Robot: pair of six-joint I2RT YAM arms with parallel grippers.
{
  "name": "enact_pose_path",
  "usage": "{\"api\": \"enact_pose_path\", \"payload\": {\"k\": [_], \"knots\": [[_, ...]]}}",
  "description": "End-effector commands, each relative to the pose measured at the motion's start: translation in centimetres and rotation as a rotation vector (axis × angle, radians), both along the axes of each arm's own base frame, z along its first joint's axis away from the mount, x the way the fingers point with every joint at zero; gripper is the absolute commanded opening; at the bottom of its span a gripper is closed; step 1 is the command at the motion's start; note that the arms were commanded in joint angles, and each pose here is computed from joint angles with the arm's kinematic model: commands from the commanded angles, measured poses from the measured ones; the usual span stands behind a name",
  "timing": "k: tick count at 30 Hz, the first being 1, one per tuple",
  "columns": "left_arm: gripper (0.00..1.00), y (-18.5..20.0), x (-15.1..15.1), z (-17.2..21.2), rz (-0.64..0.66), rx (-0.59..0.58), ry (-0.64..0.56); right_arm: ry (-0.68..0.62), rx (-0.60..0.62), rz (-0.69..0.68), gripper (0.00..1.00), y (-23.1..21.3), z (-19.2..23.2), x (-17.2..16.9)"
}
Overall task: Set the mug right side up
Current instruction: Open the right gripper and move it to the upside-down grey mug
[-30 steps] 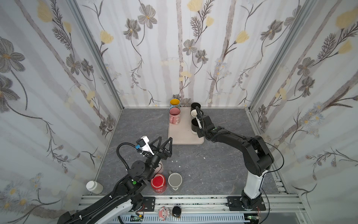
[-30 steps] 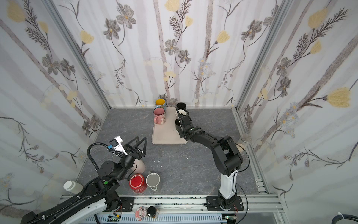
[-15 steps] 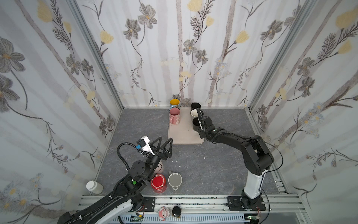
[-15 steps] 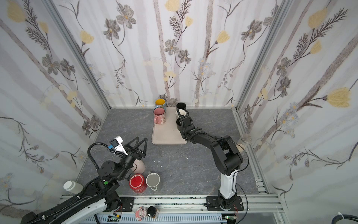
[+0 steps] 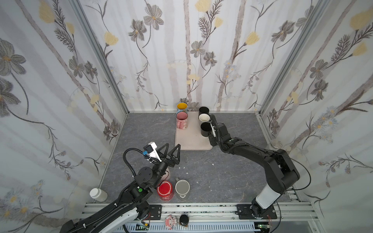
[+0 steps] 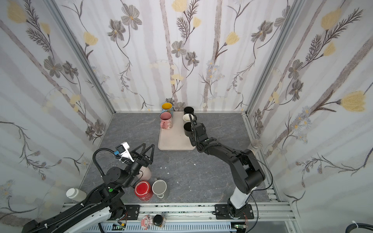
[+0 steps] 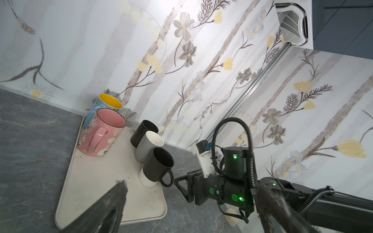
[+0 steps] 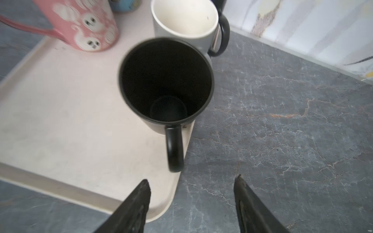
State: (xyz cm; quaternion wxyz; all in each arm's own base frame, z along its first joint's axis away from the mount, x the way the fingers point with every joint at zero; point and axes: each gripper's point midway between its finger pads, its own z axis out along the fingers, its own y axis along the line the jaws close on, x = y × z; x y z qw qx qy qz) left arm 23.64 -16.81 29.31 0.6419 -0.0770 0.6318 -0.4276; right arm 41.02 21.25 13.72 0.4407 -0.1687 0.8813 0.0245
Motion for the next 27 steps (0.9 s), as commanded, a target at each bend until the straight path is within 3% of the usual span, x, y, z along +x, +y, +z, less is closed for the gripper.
{"api": "enact_pose_path", "payload": {"k": [1, 5, 8, 13, 18, 22, 27], "knots": [[1.0, 0.5, 0.1, 0.2, 0.026, -0.006, 0.008, -0.053, 0.151, 0.119, 0.7, 3.0, 3.4, -2.4], [1.0, 0.8, 0.0, 0.2, 0.033, 0.004, 0.009, -0.031, 0.241, 0.277, 0.76, 5.9, 4.6, -7.4], [1.0, 1.2, 0.0, 0.1, 0.048, 0.012, 0.014, -0.007, 0.26, 0.397, 1.0, 8.1, 4.6, -11.7], [1.0, 2.2, -0.2, 0.5, 0.088, 0.023, 0.01, 0.026, 0.276, 0.625, 1.0, 12.8, 4.9, -20.1], [1.0, 2.9, -0.2, 0.4, 0.121, 0.038, 0.003, 0.021, 0.268, 0.798, 1.0, 16.3, 5.2, -26.4], [1.0, 2.9, -0.1, 0.1, 0.126, 0.038, 0.01, 0.013, 0.178, 0.864, 1.0, 18.0, 4.0, -29.0], [1.0, 3.0, -0.1, -0.1, 0.131, 0.045, 0.014, -0.018, 0.037, 0.867, 1.0, 18.9, 2.0, -30.0]]}}
